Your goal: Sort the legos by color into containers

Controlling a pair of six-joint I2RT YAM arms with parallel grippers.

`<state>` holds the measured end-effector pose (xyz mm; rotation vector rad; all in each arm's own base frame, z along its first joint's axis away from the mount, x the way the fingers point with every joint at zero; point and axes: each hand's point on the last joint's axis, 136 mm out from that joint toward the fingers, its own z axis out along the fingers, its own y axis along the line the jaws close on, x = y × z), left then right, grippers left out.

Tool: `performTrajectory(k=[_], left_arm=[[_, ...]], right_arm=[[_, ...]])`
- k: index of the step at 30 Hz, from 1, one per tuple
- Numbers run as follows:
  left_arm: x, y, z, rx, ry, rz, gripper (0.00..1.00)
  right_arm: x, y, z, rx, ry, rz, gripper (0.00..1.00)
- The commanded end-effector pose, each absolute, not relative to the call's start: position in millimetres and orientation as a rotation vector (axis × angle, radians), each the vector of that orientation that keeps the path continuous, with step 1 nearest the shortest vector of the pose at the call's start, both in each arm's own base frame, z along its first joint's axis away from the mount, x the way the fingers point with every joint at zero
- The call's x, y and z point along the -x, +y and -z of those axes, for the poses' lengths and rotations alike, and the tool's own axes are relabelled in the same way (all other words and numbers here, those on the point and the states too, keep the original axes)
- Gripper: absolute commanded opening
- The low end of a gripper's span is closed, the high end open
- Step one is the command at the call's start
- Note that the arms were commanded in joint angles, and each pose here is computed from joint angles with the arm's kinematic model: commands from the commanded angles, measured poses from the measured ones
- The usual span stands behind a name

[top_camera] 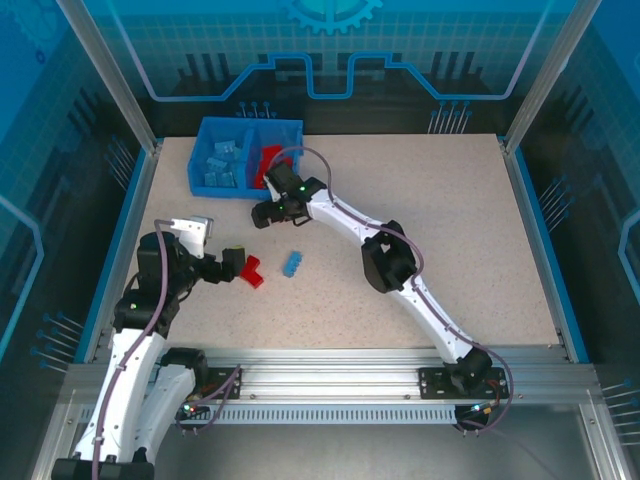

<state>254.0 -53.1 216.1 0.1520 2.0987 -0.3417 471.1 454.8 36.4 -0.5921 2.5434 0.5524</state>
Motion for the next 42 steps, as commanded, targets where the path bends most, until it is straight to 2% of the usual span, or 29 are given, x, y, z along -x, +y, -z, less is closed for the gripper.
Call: performTrajectory(k=[1,8,12,16,23,28,32,34,35,37,42], left_arm=[[-252.0,-55.1,-215.1,-0.170,2.105,0.346,0.99],[-252.3,-54.9,-214.3,-0.170,2.107,0.344,0.99],[-252.6,-54.9,-214.3,-0.171,2.108,0.344,0.99],[-251.7,-54.7,-215.1,-0.170,2.107,0.342,0.99],[-251.9,-54.9,-214.5,-0.169,2.109,0.345,0.99],[-252.1,-54.8,-214.6,-0.169,2.108,0.344,0.99],[-252.3,-55.4,-215.0,-0.170,2.107,0.348,0.99],[-252.1,-55.3,-214.8,-0.171,2.107,0.347,0.99],[-252.0,-55.0,-214.9,-0.170,2.107,0.346,0.99],[-251.3,-54.9,-215.4,-0.172,2.107,0.343,0.99],[-251.8,-54.0,-214.9,-0.172,2.105,0.335,0.99]], right_arm=[[-475.3,464.3,-34.7,0.638,2.508,-0.631,0.86],[-466.0,454.2,-21.8,0.652,2.568,-0.538,0.62],[-455.3,447.3,-28.9,0.725,2.574,-0.453,0.58],[-445.1,434.7,-39.1,0.806,2.551,-0.279,0.48],[-440.6,433.6,-115.6,0.797,2.429,-0.333,0.35],[-438.8,436.4,-184.2,0.752,2.304,-0.440,0.31],[-444.4,437.4,-233.0,0.707,2.197,-0.491,0.33],[-445.5,443.6,-240.4,0.738,2.164,-0.515,0.49],[-446.9,445.1,-237.3,0.760,2.162,-0.515,0.56],[-446.3,446.0,-213.0,0.815,2.222,-0.518,0.61],[-434.8,436.8,-167.9,0.857,2.388,-0.497,0.66]])
